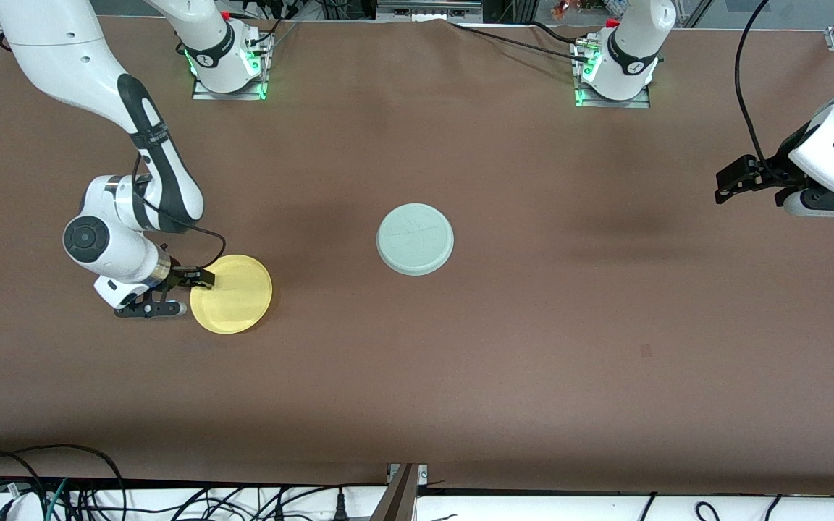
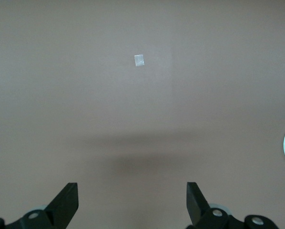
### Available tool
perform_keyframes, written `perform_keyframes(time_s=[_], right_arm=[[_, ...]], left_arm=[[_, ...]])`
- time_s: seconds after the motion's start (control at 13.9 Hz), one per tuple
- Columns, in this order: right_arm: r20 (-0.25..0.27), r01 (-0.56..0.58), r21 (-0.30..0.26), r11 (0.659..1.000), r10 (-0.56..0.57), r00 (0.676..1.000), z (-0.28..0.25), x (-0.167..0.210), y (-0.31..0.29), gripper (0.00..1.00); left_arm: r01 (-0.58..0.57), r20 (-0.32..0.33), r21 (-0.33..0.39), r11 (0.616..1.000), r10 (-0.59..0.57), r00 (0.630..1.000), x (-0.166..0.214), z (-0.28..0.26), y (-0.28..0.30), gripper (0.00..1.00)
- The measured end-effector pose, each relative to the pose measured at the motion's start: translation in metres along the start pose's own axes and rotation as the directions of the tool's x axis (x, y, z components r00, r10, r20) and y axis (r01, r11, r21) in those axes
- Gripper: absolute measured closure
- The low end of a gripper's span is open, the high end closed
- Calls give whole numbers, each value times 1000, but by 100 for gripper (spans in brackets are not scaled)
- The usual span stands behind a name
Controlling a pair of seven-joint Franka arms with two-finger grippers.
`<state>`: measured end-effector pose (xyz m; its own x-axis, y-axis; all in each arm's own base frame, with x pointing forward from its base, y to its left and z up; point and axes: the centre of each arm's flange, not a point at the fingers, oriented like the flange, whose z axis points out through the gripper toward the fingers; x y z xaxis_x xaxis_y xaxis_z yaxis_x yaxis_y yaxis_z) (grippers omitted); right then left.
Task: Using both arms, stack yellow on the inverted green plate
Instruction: 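Grasp the yellow plate rim with the right gripper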
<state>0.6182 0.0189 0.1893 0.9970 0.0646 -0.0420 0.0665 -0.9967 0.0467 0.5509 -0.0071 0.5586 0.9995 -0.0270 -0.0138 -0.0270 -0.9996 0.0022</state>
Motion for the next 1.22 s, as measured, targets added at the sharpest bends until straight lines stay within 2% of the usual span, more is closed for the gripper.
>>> perform_keyframes(time_s=[0.22, 0.36, 0.79, 1.01, 1.22], right_arm=[[-5, -3, -2, 1000, 3, 1000, 6, 7, 2, 4], [-11, -8, 1, 1000, 8, 1000, 6, 11, 2, 29], [-21, -46, 30, 999, 46, 999, 3, 18, 0, 91], [-39, -154, 67, 986, 157, 987, -7, 26, -4, 93], [-52, -259, 163, 952, 271, 961, -26, 41, -23, 97]], left_arm=[[-35, -6, 22, 999, 35, 999, 1, -1, 15, 0], [-46, -11, 26, 999, 46, 999, 0, -2, 21, 0], [-47, -11, 27, 999, 47, 999, 0, -2, 21, 0], [-48, -11, 27, 998, 48, 999, 0, -2, 21, 0], [-74, -11, 28, 997, 74, 997, -1, -3, 33, 0]])
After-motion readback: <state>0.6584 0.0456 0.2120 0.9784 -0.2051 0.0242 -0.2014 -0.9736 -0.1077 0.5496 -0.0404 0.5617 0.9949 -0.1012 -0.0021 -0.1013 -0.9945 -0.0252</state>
